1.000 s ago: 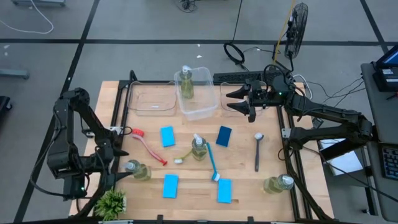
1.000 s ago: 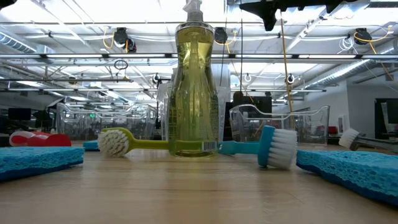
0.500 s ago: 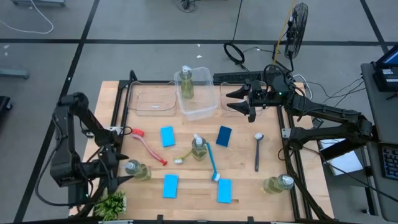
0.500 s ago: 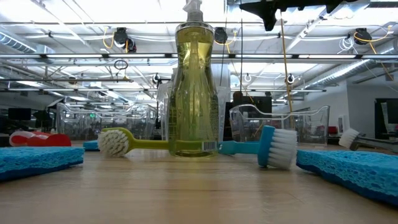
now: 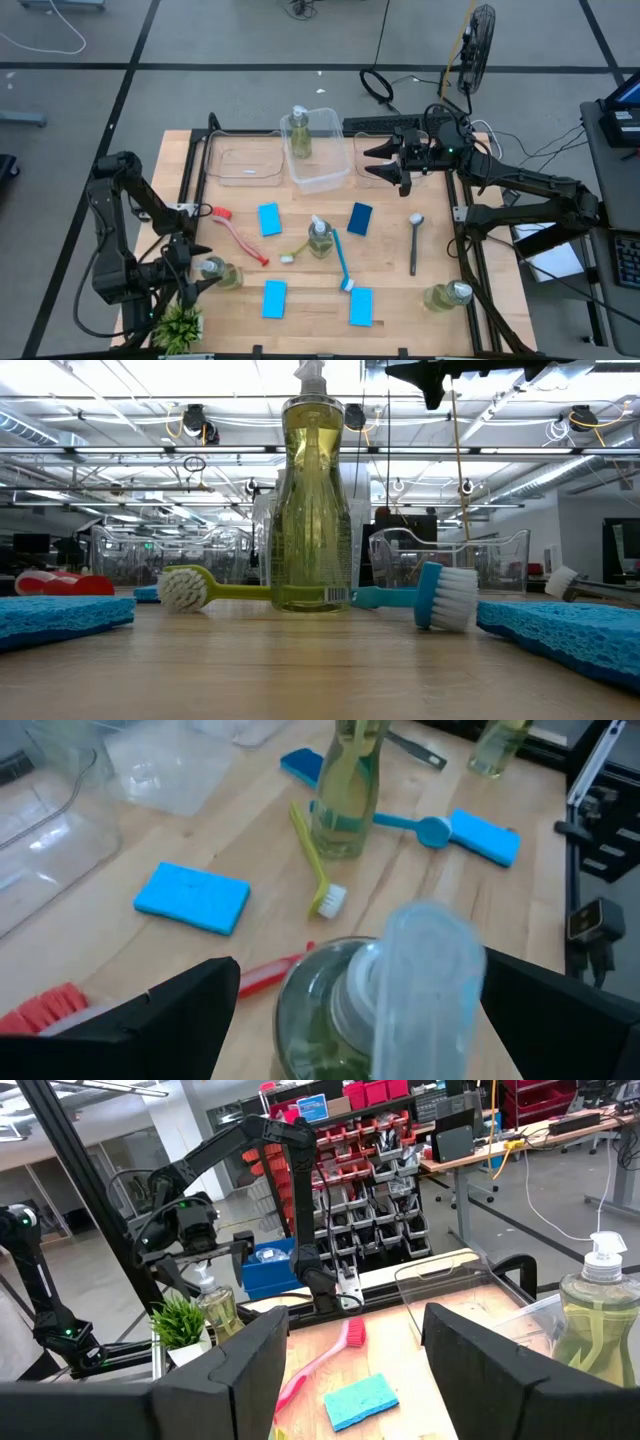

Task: Pick & Place Kitchen Sink Supplies
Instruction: Put the green soap dispenser into the transparent white bin

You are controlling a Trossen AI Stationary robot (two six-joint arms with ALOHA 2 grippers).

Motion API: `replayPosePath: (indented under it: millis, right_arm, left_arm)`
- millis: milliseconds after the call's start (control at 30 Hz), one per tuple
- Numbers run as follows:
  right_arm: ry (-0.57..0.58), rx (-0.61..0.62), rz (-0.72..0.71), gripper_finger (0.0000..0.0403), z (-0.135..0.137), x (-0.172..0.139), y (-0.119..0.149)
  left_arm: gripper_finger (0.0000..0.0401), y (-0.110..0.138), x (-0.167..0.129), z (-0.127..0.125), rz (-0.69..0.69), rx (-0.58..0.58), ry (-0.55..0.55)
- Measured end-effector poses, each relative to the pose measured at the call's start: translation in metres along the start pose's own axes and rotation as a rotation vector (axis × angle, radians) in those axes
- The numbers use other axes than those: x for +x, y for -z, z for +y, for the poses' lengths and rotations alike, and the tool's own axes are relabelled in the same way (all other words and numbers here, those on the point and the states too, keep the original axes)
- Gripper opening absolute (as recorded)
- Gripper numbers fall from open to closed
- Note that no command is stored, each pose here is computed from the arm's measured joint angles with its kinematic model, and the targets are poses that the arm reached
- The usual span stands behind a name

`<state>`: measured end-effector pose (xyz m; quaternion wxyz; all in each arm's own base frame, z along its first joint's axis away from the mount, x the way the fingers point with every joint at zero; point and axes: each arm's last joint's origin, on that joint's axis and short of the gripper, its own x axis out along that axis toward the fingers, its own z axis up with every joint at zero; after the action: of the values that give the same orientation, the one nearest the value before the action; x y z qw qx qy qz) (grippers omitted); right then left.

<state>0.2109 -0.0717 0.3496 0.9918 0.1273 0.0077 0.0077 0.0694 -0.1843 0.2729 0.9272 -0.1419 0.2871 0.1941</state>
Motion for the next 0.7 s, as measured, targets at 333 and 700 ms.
replayPosePath:
  millis: [333,700]
  right_arm:
    - [0.000,0.000,0.000,0.0220,0.000,0.000,0.000]
    - [0.000,0.000,0.000,0.0219,0.000,0.000,0.000]
  left_arm:
    - [0.0399,0.008,0.009,0.006,-0.074,-0.026,0.001]
    - [0.0399,0.011,0.011,0.008,-0.063,-0.065,-0.010]
